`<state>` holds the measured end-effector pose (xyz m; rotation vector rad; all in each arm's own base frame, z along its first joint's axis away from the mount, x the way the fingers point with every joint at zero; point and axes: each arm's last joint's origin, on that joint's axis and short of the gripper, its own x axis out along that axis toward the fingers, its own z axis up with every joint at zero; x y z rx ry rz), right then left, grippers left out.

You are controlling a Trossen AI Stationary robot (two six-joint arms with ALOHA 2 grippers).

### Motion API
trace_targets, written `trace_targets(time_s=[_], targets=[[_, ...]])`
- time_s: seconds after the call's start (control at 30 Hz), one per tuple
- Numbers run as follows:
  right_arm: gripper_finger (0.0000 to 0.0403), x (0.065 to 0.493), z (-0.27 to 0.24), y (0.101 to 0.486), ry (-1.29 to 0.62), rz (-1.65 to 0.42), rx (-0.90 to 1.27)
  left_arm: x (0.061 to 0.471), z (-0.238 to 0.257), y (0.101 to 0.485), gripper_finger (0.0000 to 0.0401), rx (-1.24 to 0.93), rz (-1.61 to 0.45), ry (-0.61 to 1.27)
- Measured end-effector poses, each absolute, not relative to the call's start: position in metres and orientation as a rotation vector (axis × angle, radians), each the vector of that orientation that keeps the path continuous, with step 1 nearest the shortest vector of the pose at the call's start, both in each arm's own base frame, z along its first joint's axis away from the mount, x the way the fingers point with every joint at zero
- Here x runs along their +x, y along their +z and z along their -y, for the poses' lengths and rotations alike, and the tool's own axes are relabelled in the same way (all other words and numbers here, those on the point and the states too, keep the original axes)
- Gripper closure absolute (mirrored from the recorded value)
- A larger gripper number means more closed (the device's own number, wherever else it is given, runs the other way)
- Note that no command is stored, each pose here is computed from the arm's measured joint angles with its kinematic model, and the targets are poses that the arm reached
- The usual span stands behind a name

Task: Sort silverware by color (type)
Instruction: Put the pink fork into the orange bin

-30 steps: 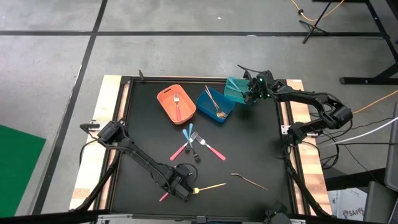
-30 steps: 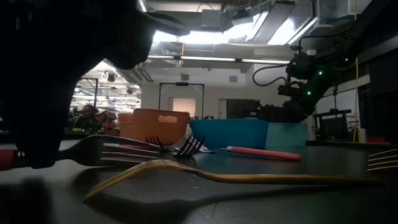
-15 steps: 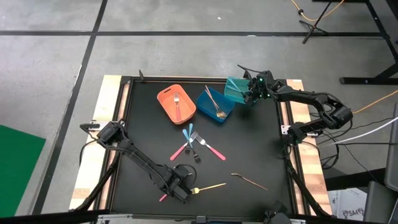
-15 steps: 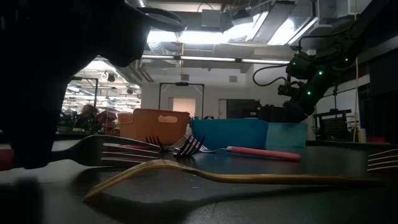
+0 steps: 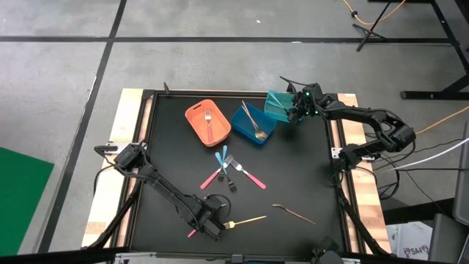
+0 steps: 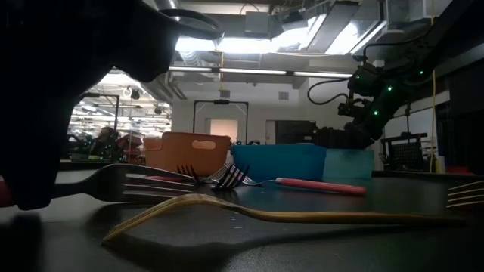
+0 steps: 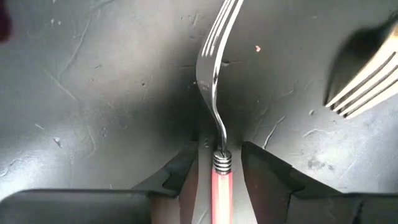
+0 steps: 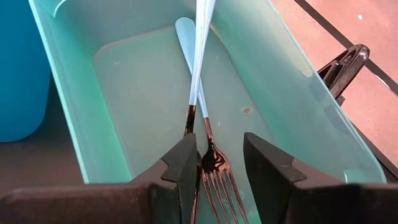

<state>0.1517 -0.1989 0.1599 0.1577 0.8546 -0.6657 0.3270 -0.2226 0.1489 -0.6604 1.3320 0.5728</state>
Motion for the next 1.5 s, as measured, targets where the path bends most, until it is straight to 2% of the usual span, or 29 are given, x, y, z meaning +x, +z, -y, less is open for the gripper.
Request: trace_targets(time_s=[0.47, 1.1, 1.3, 1.5], targets=[[0.0278, 0.152, 0.199, 0.160, -0.666, -0.854, 0.157, 0.324, 0.221, 0.142, 0.0373, -0.667, -1.327, 0.567], [0.0278, 0.152, 0.199, 0.160, -0.666, -0.854, 0.157, 0.328, 0.215, 0.159, 0.0374, -0.688, -1.318, 0.565], [0.0278, 0.152, 0.199, 0.160, -0.665, -0.854, 0.157, 0.337, 0.199, 0.178, 0.0374, -0.652, -1.306, 0.513], [0.0278, 0.152, 0.199, 0.160, -0.665, -0.854, 0.157, 0.331, 0.170, 0.211, 0.0374, -0.604, -1.278, 0.552]])
